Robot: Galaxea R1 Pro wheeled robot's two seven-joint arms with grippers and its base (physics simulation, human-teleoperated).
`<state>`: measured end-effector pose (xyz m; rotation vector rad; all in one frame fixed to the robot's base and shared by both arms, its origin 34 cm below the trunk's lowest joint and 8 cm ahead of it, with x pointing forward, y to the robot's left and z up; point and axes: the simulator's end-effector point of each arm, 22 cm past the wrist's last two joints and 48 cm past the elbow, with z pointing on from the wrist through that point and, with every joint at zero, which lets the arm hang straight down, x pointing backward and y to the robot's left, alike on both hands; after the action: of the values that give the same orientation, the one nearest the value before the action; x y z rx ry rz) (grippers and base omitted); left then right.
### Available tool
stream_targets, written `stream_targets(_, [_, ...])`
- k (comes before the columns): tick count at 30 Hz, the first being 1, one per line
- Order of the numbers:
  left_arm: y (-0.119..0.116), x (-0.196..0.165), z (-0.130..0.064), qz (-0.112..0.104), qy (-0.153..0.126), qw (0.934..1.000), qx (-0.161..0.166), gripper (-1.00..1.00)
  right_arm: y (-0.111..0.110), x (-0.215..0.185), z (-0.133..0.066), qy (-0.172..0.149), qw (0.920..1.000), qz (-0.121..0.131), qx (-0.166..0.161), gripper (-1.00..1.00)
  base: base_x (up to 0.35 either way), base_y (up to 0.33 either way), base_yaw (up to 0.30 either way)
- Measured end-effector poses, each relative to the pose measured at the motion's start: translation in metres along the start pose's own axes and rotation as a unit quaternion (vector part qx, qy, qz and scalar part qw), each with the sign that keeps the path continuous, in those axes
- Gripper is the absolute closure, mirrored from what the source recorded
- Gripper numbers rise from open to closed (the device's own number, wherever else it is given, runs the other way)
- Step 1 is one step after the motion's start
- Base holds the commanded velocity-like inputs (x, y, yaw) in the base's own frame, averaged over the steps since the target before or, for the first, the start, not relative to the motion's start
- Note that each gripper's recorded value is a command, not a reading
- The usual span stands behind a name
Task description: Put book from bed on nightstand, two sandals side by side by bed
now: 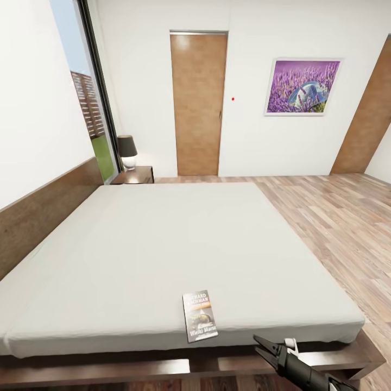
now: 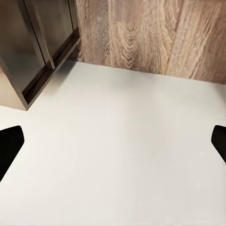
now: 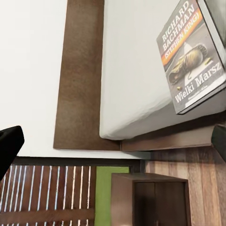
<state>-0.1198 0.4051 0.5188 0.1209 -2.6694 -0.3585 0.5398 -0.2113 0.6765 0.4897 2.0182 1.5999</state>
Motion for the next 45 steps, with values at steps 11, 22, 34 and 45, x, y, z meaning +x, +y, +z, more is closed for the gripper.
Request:
stream_targets(11, [-0.005, -0.007, 0.016, 0.000, 0.000, 1.0000, 0.000, -1.00, -0.012, -0.004, -0.004, -0.010, 0.9998, 0.014, -0.012, -1.00, 0.000, 0.000, 0.000])
stream_targets(22, [-0.008, -0.010, 0.025, 0.000, 0.000, 1.0000, 0.001, -1.00, -0.022, -0.003, -0.005, -0.011, 0.9997, 0.020, -0.013, -1.00, 0.000, 0.000, 0.000])
stream_targets(34, [-0.010, -0.013, 0.032, 0.000, 0.000, 1.0000, 0.001, -1.00, -0.031, 0.000, -0.002, -0.010, 0.9997, 0.021, -0.009, -1.00, 0.000, 0.000, 0.000])
stream_targets(45, [-0.010, -0.013, 0.032, 0.000, -0.001, 1.0000, 0.001, -1.00, -0.036, -0.006, 0.008, -0.010, 0.9997, 0.016, 0.013, -1.00, 0.000, 0.000, 0.000])
